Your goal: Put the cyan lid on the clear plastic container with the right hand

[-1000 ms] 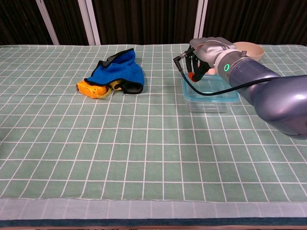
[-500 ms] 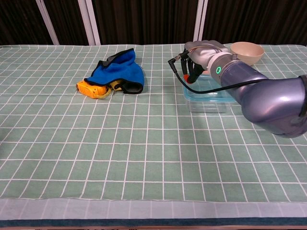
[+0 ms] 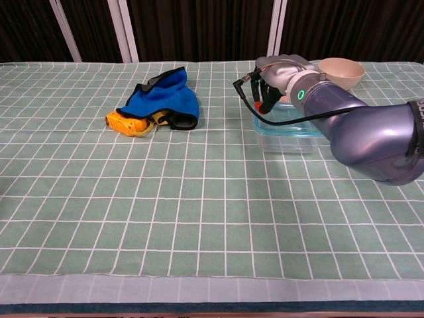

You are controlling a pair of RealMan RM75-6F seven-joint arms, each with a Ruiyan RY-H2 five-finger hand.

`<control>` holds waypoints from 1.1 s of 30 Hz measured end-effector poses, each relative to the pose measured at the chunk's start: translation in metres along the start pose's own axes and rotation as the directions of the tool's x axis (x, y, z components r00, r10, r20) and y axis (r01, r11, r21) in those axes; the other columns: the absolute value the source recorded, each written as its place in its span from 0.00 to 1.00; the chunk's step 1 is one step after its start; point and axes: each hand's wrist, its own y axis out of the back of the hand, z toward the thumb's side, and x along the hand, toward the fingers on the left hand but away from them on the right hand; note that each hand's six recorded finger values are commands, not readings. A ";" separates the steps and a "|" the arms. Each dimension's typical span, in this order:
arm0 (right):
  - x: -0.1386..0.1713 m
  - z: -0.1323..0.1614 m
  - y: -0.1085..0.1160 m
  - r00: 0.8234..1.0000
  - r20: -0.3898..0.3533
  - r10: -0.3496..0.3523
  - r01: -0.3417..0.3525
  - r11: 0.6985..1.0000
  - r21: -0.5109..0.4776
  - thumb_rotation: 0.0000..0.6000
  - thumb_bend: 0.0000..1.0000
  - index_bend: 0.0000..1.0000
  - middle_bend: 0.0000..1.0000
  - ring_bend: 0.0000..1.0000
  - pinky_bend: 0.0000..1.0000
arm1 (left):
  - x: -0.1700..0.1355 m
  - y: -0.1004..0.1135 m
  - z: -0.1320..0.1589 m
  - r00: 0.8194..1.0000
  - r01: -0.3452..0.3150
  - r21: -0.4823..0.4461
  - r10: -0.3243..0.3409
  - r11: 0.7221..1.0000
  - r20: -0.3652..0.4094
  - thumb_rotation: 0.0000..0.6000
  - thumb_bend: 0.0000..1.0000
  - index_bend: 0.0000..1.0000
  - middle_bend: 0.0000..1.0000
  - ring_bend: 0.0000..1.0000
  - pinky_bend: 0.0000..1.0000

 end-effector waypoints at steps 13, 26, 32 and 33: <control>0.002 -0.008 0.002 1.000 -0.004 -0.002 0.002 1.000 0.020 1.00 0.48 0.70 0.57 0.25 0.00 | 0.000 -0.001 0.000 1.000 0.004 -0.001 -0.004 1.000 -0.003 1.00 0.52 0.15 0.00 0.00 0.00; 0.005 -0.011 -0.007 1.000 -0.008 0.017 -0.016 0.999 0.031 1.00 0.48 0.70 0.57 0.25 0.00 | 0.000 -0.001 0.000 1.000 0.005 0.001 -0.005 1.000 -0.004 1.00 0.52 0.15 0.00 0.00 0.00; 0.005 -0.012 -0.011 1.000 -0.004 0.020 -0.020 0.999 0.026 1.00 0.48 0.70 0.57 0.25 0.00 | 0.000 -0.001 0.000 1.000 0.004 0.000 -0.004 1.000 -0.004 1.00 0.52 0.15 0.00 0.00 0.00; 0.005 -0.012 -0.012 1.000 -0.004 0.020 -0.020 0.999 0.027 1.00 0.48 0.70 0.57 0.25 0.00 | 0.000 -0.001 0.000 1.000 0.005 0.001 -0.005 1.000 -0.004 1.00 0.52 0.15 0.00 0.00 0.00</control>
